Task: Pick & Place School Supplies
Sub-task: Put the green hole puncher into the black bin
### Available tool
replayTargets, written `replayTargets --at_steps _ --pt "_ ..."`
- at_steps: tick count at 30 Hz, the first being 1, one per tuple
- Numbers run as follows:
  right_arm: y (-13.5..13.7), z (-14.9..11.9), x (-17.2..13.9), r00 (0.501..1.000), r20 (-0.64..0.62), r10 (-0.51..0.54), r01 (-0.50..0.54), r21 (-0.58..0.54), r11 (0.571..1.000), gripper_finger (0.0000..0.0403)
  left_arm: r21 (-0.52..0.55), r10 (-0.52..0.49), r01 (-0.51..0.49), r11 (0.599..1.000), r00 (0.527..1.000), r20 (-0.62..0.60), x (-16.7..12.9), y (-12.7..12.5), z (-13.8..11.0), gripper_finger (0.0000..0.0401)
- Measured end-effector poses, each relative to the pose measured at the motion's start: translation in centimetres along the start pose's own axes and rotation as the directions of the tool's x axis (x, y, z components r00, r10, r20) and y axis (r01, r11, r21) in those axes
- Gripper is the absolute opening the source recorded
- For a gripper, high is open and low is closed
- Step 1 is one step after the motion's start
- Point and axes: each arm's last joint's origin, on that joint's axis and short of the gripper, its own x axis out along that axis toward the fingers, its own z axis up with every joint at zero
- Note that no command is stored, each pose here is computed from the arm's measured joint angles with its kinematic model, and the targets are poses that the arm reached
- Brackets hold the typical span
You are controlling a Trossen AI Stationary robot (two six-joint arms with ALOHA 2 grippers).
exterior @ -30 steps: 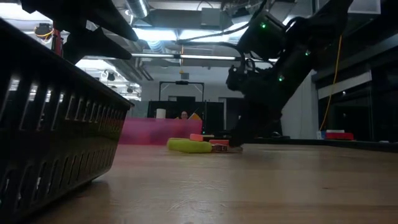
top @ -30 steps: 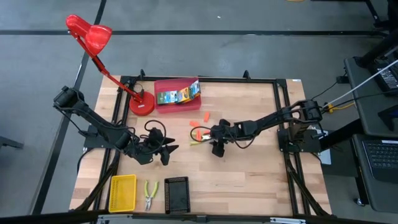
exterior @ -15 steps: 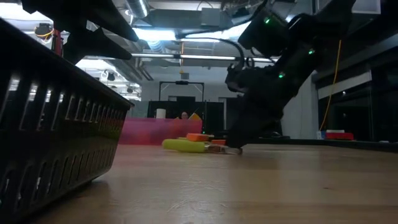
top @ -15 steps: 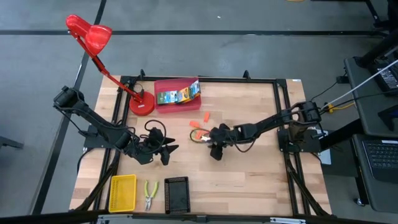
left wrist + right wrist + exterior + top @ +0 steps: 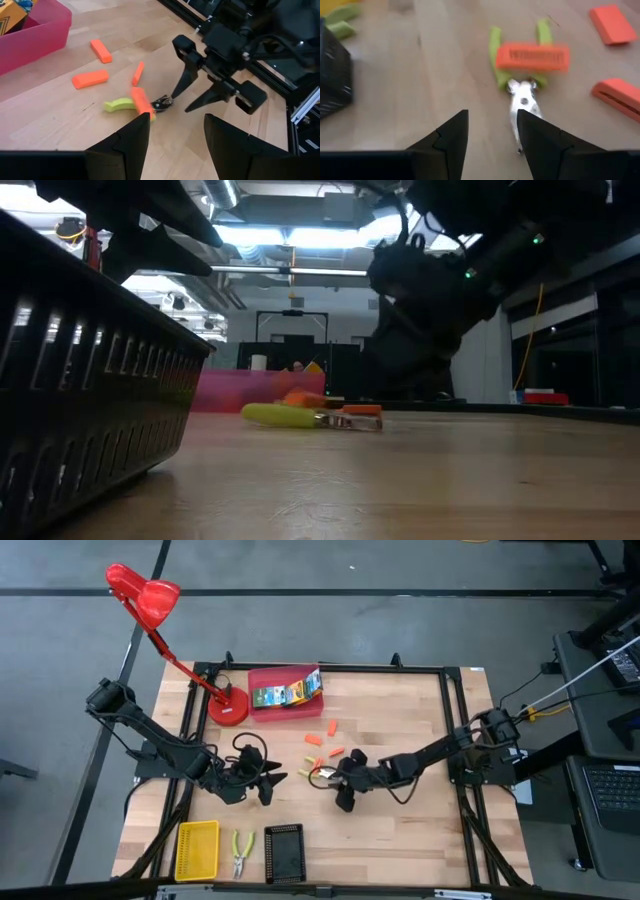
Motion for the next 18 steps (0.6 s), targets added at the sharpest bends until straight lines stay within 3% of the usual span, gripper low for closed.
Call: replayTargets --at_steps 5,10,18 --pt "0.5 0.3 -0.1 0.999 0.051 0.015 -0.016 0.011 1.000 0.0174 0.001 0.000 0.000 1.000 1.000 -0.002 0.0 0.0 0.0 0.0184" --pt "0.0 0.4 0.0 0.997 0.067 -0.050 0.052 -0.030 0.998 0.0174 0.005 -0.001 0.001 1.000 1.000 -0.010 0.0 0.0 -0.1 0.0184" --pt "-1.9 0.4 0.9 0.997 -0.010 -0.078 0.077 -0.061 0.995 0.0174 0.023 -0.016 0.017 1.000 0.999 -0.035 0.0 0.0 -0.1 0.0184"
